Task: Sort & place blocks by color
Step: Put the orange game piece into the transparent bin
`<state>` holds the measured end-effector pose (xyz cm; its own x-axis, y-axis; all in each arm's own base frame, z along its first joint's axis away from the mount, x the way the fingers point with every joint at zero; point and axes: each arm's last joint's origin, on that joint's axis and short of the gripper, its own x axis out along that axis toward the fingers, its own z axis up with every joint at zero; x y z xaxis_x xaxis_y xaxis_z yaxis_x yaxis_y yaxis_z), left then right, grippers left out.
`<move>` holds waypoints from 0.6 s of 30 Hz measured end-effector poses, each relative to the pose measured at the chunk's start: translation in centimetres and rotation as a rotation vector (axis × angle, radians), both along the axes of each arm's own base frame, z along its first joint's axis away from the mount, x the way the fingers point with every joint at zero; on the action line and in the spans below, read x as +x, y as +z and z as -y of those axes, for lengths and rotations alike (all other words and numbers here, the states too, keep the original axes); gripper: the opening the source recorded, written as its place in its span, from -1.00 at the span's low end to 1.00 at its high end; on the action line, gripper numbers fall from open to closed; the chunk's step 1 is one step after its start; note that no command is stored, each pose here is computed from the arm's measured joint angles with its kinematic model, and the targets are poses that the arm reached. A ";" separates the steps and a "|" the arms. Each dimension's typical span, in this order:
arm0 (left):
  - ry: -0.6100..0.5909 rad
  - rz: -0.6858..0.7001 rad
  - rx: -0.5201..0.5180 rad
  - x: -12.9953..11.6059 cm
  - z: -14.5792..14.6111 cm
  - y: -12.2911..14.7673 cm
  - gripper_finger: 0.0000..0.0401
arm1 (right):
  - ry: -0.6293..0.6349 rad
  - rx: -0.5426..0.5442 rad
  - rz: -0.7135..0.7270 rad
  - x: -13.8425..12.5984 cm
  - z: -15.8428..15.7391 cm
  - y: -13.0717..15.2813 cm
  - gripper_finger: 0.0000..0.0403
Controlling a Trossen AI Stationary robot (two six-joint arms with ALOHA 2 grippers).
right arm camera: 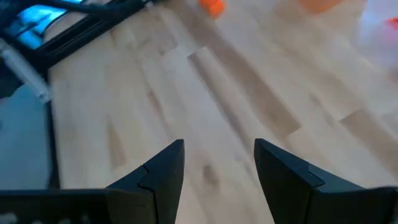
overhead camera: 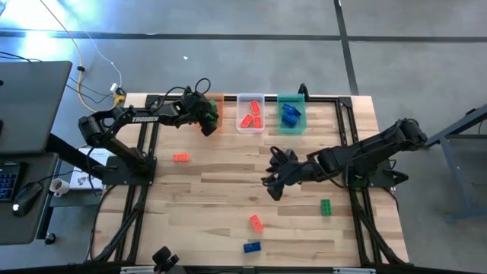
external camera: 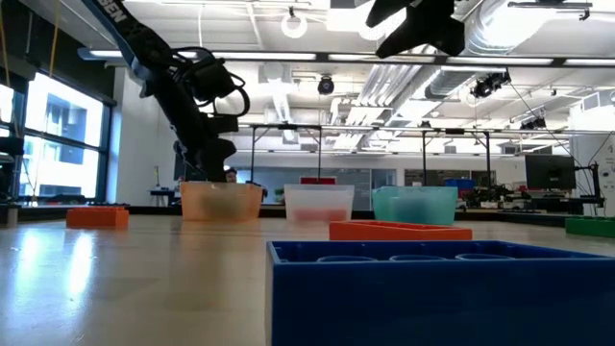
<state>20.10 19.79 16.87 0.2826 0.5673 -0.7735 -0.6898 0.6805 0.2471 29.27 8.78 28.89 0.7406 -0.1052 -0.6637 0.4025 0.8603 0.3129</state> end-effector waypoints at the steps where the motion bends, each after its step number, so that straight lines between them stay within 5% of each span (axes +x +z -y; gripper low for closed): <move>1: -0.013 -0.008 0.002 0.1 0.1 0.0 -0.17 | 0.019 0.015 -0.005 0.0 -0.1 0.0 -0.09; 6: -0.056 -0.010 0.016 0.5 0.9 0.6 -0.17 | 0.116 0.098 -0.034 0.0 -0.4 -0.1 -0.09; 18: -0.151 0.123 0.106 0.9 4.5 5.0 -0.17 | 0.133 0.083 0.071 0.5 -1.0 0.7 0.10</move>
